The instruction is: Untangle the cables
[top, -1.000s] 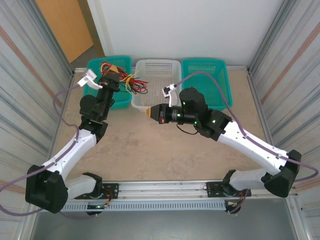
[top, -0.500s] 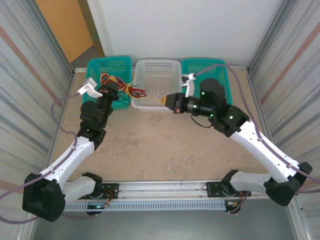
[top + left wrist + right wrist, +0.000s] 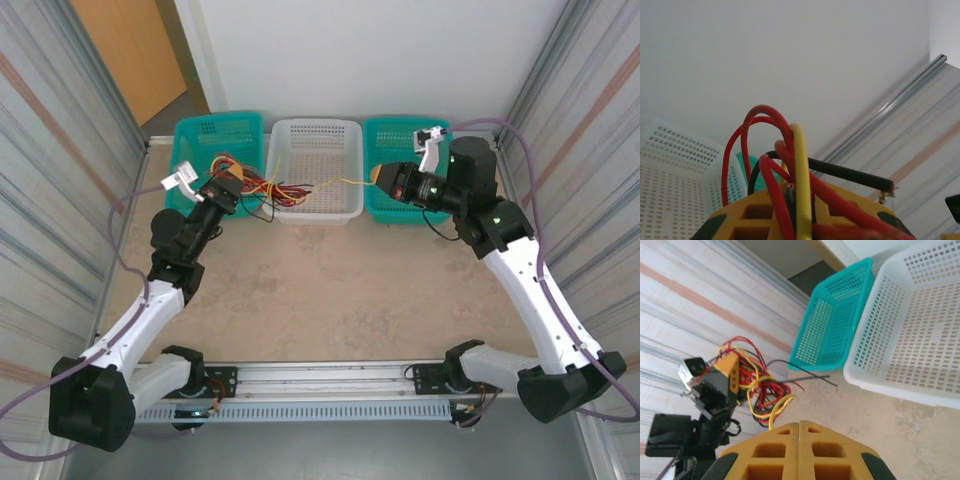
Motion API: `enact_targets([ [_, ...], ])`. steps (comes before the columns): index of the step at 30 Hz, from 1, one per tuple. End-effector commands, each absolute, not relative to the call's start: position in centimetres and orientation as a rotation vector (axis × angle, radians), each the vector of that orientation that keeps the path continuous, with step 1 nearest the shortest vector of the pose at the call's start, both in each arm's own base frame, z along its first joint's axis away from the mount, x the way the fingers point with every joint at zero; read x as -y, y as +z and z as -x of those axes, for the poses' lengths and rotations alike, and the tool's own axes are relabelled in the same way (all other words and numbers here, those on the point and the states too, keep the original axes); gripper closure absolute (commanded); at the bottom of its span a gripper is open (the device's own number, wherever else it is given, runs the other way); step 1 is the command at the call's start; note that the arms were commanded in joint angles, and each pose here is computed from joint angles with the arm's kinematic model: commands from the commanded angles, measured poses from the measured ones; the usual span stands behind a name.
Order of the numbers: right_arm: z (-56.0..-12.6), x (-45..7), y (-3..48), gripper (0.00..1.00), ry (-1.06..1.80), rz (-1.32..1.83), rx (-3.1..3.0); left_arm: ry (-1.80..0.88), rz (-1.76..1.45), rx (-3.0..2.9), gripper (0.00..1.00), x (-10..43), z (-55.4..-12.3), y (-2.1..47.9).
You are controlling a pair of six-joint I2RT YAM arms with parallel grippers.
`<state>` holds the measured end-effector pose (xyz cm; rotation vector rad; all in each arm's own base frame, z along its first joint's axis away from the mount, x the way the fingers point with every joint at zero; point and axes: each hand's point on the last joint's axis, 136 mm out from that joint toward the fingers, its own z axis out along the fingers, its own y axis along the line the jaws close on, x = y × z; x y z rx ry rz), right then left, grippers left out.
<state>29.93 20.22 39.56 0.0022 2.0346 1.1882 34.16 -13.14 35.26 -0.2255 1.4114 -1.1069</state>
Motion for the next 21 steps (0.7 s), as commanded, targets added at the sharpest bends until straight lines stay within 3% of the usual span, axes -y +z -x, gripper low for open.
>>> enact_targets([
  [1,-30.3,-18.5,43.2,1.0,1.2,-0.014,-1.941,-1.127,0.148,-1.382,1.0,13.3,-32.7,36.4],
  [7,-31.8,-15.9,43.3,1.0,1.217,-0.13,-1.923,-1.089,0.161,-1.408,1.0,12.6,-32.3,35.3],
  [21,-34.5,-9.5,38.5,1.0,1.138,-0.406,-1.989,-1.106,0.234,-1.383,1.0,10.3,-32.1,35.2],
])
